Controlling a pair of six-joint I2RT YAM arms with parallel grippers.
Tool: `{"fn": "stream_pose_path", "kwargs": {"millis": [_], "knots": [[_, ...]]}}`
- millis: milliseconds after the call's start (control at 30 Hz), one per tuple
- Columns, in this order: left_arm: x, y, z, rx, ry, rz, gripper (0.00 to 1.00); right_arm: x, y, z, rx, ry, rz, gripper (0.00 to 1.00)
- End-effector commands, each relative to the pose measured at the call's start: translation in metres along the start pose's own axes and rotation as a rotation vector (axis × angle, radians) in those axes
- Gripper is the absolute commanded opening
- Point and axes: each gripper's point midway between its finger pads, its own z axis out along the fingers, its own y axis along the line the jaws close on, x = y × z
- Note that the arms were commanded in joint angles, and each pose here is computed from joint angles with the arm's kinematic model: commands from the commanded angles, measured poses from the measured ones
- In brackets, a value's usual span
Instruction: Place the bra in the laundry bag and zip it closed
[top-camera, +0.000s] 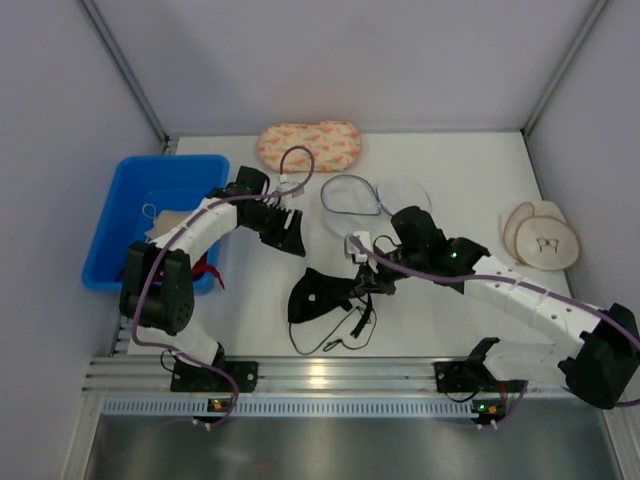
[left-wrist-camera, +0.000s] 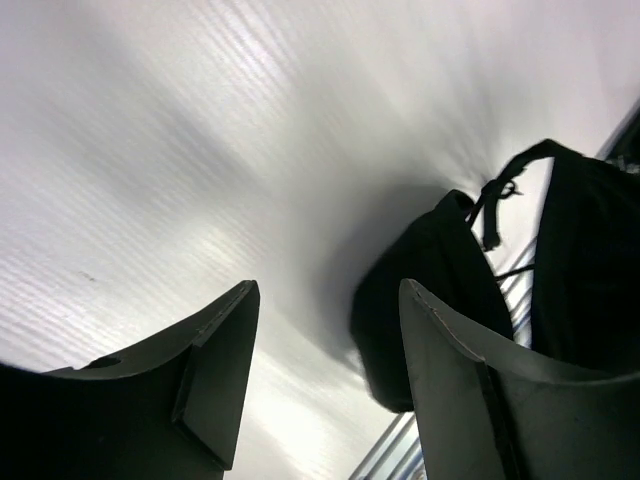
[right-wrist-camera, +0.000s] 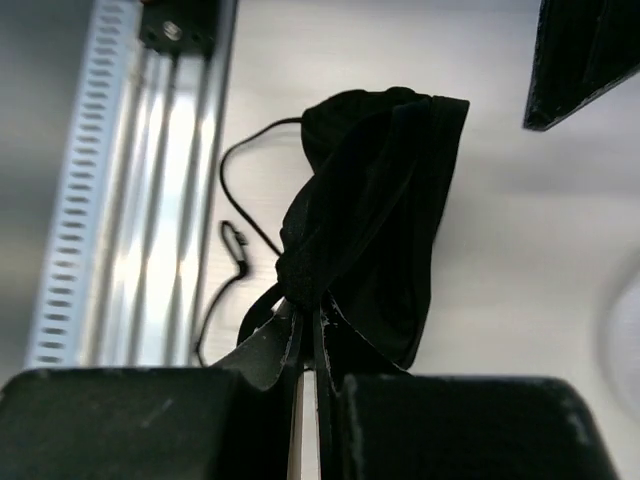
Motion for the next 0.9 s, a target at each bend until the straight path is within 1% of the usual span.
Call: {"fn": "stream_pose_path", "kwargs": {"millis": [0, 33, 67, 133, 167, 233, 333, 400, 467, 567, 600, 633, 667, 733, 800, 867], "knots": [[-0.001, 0.010, -0.009, -0.075, -0.008, 0.094, 0.64, -0.010, 0.027, -0.017, -0.129, -0.065, 0.369, 0.00], [0.000, 0.009, -0.009, -0.074, -0.009, 0.097, 0.64, -0.007, 0.024, -0.018, -0.141, -0.075, 0.437, 0.00], [0.002, 0.008, -0.009, -0.069, -0.005, 0.099, 0.64, 0.001, 0.008, -0.027, -0.106, -0.093, 0.526, 0.00], [0.005, 0.007, -0.010, -0.064, -0.006, 0.115, 0.64, 0.010, 0.000, -0.034, -0.133, -0.114, 0.677, 0.00], [0.007, 0.005, -0.011, -0.055, -0.003, 0.120, 0.64, 0.022, -0.011, -0.046, -0.098, -0.120, 0.761, 0.00], [0.013, 0.001, -0.013, -0.038, 0.013, 0.141, 0.64, 0.031, -0.017, -0.055, -0.105, -0.139, 0.858, 0.00], [0.020, -0.013, -0.014, 0.034, 0.019, 0.160, 0.64, 0.059, -0.036, -0.074, -0.022, -0.171, 1.028, 0.00], [0.019, -0.021, -0.015, 0.066, 0.009, 0.166, 0.65, 0.074, -0.036, -0.076, -0.010, -0.170, 1.121, 0.00], [0.021, -0.022, -0.013, 0.060, 0.019, 0.169, 0.67, 0.091, -0.040, -0.079, 0.000, -0.177, 1.211, 0.00], [0.025, -0.034, -0.002, 0.056, 0.058, 0.219, 0.69, 0.110, -0.039, -0.083, 0.005, -0.182, 1.322, 0.00], [0.023, -0.033, 0.000, 0.022, 0.062, 0.225, 0.70, 0.117, -0.035, -0.085, -0.002, -0.169, 1.356, 0.00], [0.021, -0.033, 0.002, -0.005, 0.057, 0.230, 0.69, 0.121, -0.034, -0.086, 0.002, -0.161, 1.374, 0.00], [0.014, -0.039, 0.008, -0.023, 0.033, 0.266, 0.69, 0.130, -0.038, -0.094, 0.038, -0.170, 1.400, 0.00], [0.006, -0.042, 0.014, -0.059, 0.004, 0.250, 0.69, 0.138, -0.038, -0.098, 0.057, -0.159, 1.432, 0.00], [-0.004, -0.051, 0.024, -0.044, -0.027, 0.216, 0.68, 0.150, -0.047, -0.107, 0.124, -0.153, 1.471, 0.00], [-0.008, -0.056, 0.035, -0.022, -0.029, 0.177, 0.68, 0.159, -0.052, -0.108, 0.155, -0.135, 1.498, 0.00]]}}
